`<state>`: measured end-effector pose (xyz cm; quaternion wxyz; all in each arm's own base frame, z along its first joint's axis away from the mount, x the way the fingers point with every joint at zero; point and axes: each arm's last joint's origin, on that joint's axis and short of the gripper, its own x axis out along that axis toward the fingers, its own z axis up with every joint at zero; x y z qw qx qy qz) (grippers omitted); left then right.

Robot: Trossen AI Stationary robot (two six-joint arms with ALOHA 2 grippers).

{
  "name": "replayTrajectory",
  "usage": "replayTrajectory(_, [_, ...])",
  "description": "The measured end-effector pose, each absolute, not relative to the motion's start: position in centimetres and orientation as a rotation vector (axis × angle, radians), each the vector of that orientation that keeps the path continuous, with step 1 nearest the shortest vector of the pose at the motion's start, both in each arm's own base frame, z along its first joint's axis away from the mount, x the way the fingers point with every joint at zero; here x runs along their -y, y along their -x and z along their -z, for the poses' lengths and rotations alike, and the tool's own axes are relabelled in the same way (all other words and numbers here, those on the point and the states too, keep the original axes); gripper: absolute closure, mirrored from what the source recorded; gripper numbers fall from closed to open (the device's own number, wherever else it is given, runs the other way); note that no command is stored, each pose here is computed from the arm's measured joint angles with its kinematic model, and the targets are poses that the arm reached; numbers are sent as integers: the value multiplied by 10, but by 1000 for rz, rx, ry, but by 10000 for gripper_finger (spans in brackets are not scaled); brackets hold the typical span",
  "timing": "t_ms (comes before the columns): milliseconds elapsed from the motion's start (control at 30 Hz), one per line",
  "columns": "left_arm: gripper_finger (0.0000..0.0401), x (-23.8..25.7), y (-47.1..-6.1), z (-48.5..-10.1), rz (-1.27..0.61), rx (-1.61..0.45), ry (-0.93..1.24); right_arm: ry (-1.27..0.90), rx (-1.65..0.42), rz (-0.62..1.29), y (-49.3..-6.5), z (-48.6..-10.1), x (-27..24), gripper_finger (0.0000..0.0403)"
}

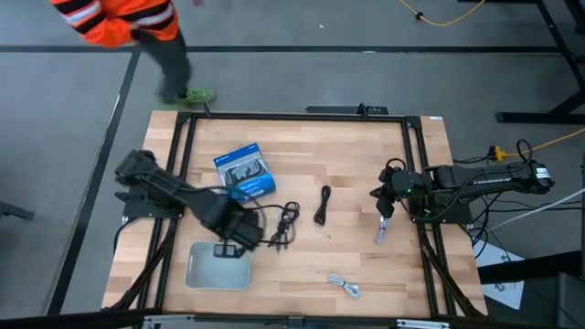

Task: Pick and place USB-C Cables
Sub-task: Put the bottom right black usb cable into the white bin

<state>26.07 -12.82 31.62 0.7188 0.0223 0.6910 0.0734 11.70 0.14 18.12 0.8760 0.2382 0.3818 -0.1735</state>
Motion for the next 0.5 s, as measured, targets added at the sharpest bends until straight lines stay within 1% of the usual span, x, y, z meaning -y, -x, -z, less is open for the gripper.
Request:
replayTrajectory(100, [375, 134, -240, -320, -170, -1463, 36, -497, -798, 361, -117, -181, -1, 395])
replayTrajectory(200, [375, 147, -226, -323, -92, -1357, 79, -494, -797, 366, -117, -181, -1, 395])
replayTrajectory(267, [375, 159, -218, -319, -15, -1336, 86, -497, -795, 369, -117, -181, -1, 395])
replayTrajectory(333, [375, 170, -208, -309, 37, -1381, 55, -521, -791, 381, -117, -181, -1, 395])
replayTrajectory(400, [375, 180, -198, -294, 48, -1422, 45, -544, -786, 392, -117, -181, -1, 395])
replayTrajectory(500, [375, 193, -192, -272, 83, -1415, 80, -564, -782, 401, -117, -181, -1, 395])
